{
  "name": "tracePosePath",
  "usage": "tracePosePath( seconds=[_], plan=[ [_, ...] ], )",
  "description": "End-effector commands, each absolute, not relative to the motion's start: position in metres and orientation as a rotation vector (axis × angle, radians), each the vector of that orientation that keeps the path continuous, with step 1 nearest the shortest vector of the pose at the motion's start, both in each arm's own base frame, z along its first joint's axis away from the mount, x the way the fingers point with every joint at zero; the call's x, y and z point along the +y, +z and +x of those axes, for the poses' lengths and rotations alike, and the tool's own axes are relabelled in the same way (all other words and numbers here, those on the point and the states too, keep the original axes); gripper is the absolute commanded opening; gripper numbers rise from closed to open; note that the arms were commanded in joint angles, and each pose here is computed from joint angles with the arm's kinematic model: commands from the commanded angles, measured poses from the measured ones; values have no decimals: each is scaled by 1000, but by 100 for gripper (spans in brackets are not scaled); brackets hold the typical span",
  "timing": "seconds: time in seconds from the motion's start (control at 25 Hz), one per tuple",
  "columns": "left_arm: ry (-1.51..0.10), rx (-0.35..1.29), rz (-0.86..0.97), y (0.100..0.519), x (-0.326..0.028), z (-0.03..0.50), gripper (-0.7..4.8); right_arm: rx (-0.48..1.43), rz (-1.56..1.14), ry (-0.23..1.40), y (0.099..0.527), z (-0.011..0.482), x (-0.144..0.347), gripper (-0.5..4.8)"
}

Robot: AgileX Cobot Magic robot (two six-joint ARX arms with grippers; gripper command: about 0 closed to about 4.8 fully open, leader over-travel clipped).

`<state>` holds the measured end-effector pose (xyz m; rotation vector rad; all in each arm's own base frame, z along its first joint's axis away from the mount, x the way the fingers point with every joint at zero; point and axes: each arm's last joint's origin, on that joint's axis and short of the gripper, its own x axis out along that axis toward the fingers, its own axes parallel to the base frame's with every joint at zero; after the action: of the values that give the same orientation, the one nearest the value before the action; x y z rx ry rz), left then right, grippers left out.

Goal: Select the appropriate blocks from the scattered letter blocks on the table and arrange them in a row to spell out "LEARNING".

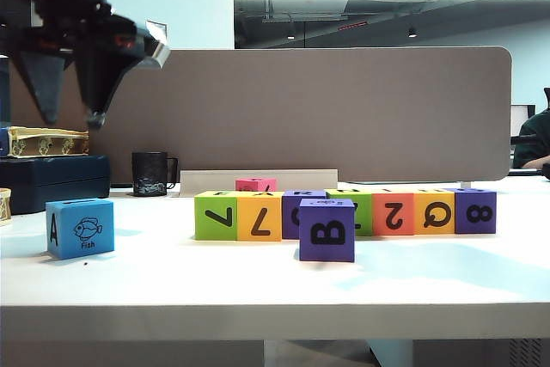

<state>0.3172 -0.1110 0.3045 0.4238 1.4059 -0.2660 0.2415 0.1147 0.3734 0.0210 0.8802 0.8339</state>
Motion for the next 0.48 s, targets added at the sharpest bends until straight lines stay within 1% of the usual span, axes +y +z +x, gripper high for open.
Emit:
tracePosePath(
  seconds=[0.04,0.16,0.32,0.48],
  plan=[
    [-308,1360,471,291,-110,314,344,861,19,844,376,241,115,-1],
    [-353,1320,518,271,-111,318,345,862,19,844,376,241,115,-1],
    [-397,1296,578,261,-112,320,355,862,19,844,376,241,115,-1],
    [-402,1269,613,259,-112,322,424,861,19,844,376,241,115,-1]
  ],
)
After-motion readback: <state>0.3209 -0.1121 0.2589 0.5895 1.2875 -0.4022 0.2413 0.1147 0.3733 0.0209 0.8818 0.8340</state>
